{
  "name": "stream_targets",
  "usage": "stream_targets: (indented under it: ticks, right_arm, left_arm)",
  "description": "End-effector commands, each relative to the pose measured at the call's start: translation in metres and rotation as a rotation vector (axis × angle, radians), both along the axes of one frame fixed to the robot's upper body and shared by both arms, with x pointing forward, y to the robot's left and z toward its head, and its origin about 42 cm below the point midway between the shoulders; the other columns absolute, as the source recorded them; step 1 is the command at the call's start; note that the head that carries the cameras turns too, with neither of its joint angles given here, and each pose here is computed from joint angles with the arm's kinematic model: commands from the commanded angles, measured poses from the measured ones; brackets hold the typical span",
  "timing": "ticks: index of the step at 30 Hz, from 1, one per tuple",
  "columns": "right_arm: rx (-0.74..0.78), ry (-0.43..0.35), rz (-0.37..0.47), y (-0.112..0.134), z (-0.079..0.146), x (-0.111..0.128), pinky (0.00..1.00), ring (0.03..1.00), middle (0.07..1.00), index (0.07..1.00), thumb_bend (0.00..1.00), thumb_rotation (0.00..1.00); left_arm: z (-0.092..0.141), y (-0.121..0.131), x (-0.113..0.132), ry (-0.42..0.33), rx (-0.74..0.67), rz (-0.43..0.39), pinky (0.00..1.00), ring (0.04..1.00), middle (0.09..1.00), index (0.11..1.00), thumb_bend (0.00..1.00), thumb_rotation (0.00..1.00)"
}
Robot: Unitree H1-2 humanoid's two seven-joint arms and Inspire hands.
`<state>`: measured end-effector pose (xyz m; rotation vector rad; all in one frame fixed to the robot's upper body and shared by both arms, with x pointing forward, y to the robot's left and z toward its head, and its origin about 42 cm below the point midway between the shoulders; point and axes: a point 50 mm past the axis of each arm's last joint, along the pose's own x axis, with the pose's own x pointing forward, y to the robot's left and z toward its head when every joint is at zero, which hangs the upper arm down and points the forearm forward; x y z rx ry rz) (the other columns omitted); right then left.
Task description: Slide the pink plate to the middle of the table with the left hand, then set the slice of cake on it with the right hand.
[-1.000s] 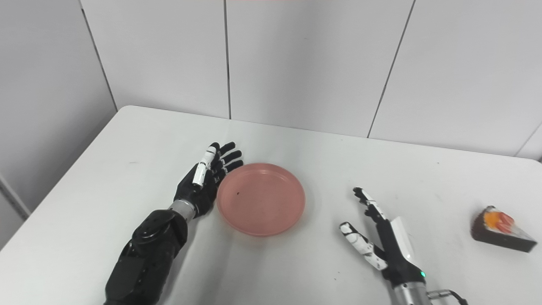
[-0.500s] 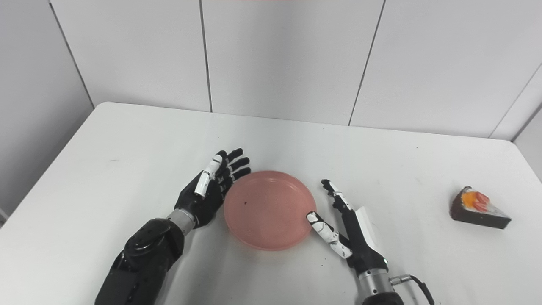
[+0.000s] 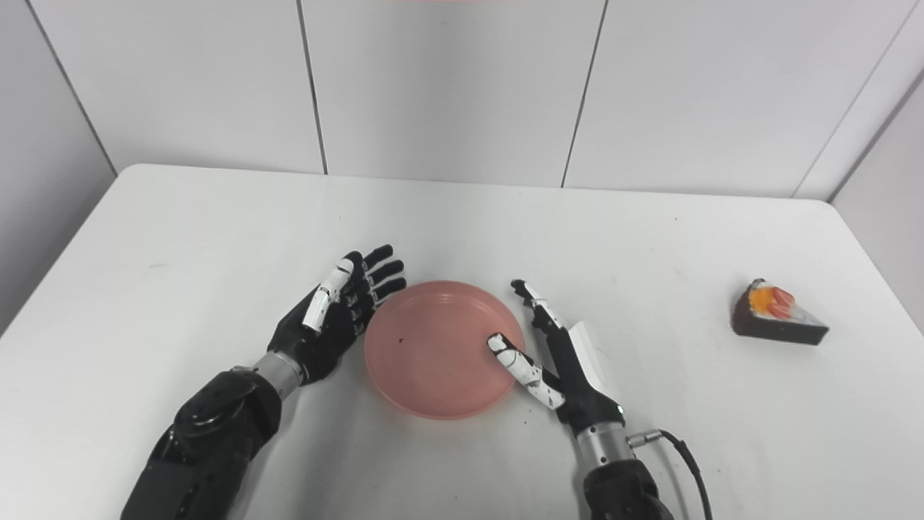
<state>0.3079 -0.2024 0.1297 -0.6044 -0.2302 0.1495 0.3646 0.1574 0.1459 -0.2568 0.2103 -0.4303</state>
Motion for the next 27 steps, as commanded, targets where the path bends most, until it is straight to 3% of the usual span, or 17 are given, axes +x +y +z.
stream_targets:
  ticks: [1,13,23,27]
  right_arm:
    - [0.031,0.011,-0.01,0.01,-0.007,-0.004,0.81,0.876,0.89,0.891,0.3,1.0]
    - [0.061,-0.022,-0.072,0.017,0.006,0.002,0.81,0.879,0.901,0.903,0.36,1.0]
    - [0.038,-0.13,-0.103,0.015,0.048,0.008,0.82,0.886,0.93,0.929,0.44,1.0]
    - [0.025,-0.175,-0.14,0.01,0.069,0.009,0.8,0.887,0.935,0.945,0.49,0.91]
  left_arm:
    - [-0.009,0.006,-0.004,0.062,0.029,-0.016,0.94,0.932,0.937,0.924,0.35,1.0]
    - [-0.012,0.019,-0.005,0.068,0.037,-0.017,0.94,0.93,0.937,0.926,0.34,1.0]
    - [-0.012,0.031,-0.003,0.08,0.028,-0.009,0.94,0.925,0.935,0.924,0.33,1.0]
    - [-0.013,0.036,-0.001,0.082,0.031,-0.013,0.93,0.921,0.927,0.916,0.32,1.0]
